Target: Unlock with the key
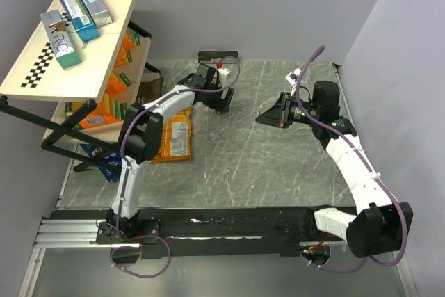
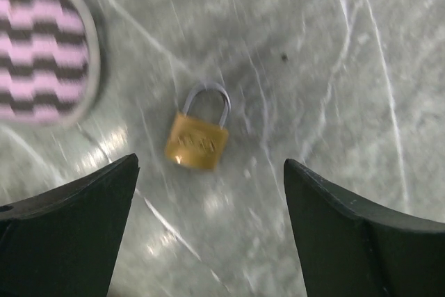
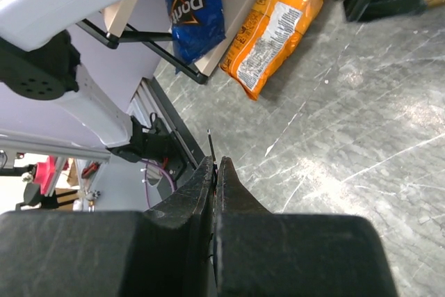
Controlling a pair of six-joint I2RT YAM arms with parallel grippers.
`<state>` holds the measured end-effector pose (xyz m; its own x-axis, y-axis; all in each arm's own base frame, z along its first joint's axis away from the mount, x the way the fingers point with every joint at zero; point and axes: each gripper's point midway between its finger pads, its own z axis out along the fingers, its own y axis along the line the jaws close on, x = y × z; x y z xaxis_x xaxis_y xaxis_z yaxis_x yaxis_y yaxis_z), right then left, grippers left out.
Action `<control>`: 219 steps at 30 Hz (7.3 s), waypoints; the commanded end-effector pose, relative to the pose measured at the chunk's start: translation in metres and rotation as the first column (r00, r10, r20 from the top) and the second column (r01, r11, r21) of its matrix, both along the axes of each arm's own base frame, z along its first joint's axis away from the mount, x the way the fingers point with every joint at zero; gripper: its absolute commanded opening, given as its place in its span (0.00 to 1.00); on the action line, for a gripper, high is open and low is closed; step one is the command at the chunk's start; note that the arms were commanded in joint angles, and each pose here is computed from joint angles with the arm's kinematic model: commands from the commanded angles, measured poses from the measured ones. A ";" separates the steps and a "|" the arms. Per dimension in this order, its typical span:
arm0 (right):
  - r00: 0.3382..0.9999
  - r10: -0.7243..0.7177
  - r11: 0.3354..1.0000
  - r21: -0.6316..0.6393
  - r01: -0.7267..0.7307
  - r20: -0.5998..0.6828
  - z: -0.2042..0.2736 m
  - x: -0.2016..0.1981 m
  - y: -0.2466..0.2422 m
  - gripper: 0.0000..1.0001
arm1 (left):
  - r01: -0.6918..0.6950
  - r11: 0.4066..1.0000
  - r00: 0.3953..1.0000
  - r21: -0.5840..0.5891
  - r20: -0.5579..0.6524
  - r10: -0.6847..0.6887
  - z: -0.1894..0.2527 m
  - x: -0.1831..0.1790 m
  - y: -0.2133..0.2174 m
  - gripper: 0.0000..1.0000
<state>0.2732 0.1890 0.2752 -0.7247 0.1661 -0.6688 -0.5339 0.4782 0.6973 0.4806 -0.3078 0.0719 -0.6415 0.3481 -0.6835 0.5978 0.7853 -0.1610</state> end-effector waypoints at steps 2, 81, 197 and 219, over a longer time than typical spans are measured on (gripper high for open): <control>1.000 -0.009 1.000 0.010 0.009 0.001 0.013 0.008 -0.001 0.00 | 0.079 0.995 0.994 0.054 0.067 -0.082 -0.010 0.020 -0.010 0.89; 0.989 -0.113 0.970 -0.225 0.091 -0.090 -0.093 0.054 0.010 0.00 | -0.758 0.643 0.629 -0.112 -0.389 0.673 -0.033 0.036 0.003 0.65; 0.925 -0.094 0.981 -0.191 0.024 -0.367 -0.253 0.098 0.062 0.00 | -0.654 0.755 0.632 -0.049 -0.584 0.509 -0.079 -0.107 -0.020 0.01; 0.942 -0.015 0.978 -0.203 -0.057 -0.336 -0.250 0.098 0.066 0.00 | -0.646 0.762 0.631 -0.046 -0.594 0.499 -0.082 -0.104 -0.027 0.01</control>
<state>0.3621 0.2492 0.0199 -0.9254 0.0627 -0.3737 -0.2501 0.6398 0.7267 0.4056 -0.3479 0.0374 -0.8865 -0.3791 -0.2653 -0.1371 0.7629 -0.6318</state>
